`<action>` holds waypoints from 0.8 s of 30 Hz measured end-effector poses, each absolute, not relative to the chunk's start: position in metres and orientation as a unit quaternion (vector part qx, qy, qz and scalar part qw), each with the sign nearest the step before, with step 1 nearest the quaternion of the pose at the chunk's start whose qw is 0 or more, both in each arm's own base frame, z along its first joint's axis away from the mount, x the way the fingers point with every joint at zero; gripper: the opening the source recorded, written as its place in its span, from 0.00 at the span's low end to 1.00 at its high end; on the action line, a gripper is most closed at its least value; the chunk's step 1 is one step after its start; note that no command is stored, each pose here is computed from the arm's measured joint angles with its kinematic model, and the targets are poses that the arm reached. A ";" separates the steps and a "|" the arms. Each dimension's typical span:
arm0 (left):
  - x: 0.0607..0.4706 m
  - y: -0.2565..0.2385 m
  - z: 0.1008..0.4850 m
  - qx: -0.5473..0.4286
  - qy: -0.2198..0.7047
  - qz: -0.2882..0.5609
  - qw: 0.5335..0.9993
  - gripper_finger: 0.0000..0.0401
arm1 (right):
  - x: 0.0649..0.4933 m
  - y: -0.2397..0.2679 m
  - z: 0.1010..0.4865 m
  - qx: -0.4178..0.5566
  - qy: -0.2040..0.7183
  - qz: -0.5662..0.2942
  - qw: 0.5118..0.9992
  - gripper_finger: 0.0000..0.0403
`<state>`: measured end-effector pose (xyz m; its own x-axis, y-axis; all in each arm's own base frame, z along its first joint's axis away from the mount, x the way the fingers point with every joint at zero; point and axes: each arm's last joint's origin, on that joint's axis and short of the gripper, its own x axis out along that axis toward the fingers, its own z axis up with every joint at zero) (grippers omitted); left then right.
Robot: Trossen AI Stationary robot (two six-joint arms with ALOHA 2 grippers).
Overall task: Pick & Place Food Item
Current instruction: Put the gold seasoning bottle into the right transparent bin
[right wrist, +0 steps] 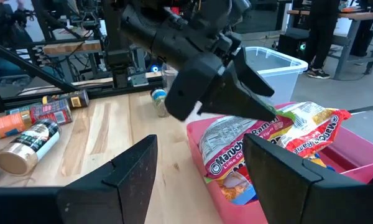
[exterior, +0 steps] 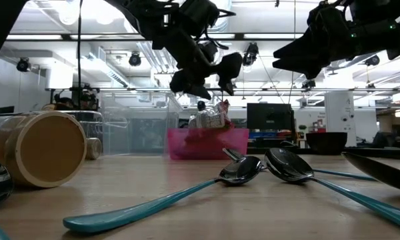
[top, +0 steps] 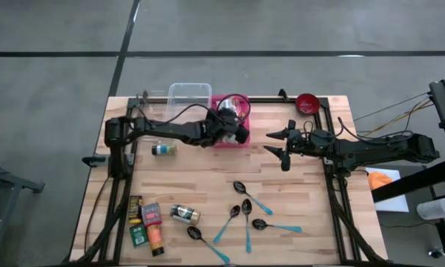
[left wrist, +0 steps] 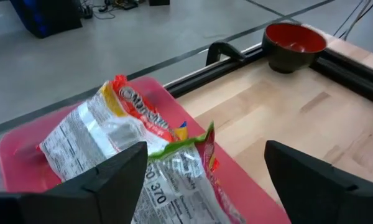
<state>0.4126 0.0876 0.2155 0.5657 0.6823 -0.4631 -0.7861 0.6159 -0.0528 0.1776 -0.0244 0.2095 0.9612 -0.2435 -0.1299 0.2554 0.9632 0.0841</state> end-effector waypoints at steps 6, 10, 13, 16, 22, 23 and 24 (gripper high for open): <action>0.406 0.077 0.240 -0.112 0.193 0.394 0.892 0.82 | 0.178 -0.024 0.210 0.050 0.059 -0.126 0.989 0.58; 0.397 0.063 0.257 -0.111 0.200 0.371 0.900 0.82 | 0.178 -0.024 0.210 0.048 0.060 -0.126 0.989 0.58; 0.387 0.051 0.268 -0.110 0.227 0.349 0.903 0.82 | 0.178 -0.024 0.210 0.048 0.060 -0.126 0.989 0.58; 0.375 0.039 0.275 -0.107 0.259 0.328 0.902 0.82 | 0.178 -0.024 0.209 0.050 0.060 -0.126 0.989 0.58; 0.356 0.010 0.285 -0.125 0.306 0.288 0.898 0.82 | 0.178 -0.024 0.209 0.050 0.060 -0.126 0.989 0.58; 0.353 0.004 0.286 -0.125 0.315 0.284 0.897 0.82 | 0.178 -0.024 0.209 0.050 0.060 -0.126 0.989 0.58; 0.349 -0.001 0.287 -0.125 0.325 0.279 0.895 0.82 | 0.178 -0.024 0.209 0.050 0.060 -0.126 0.989 0.58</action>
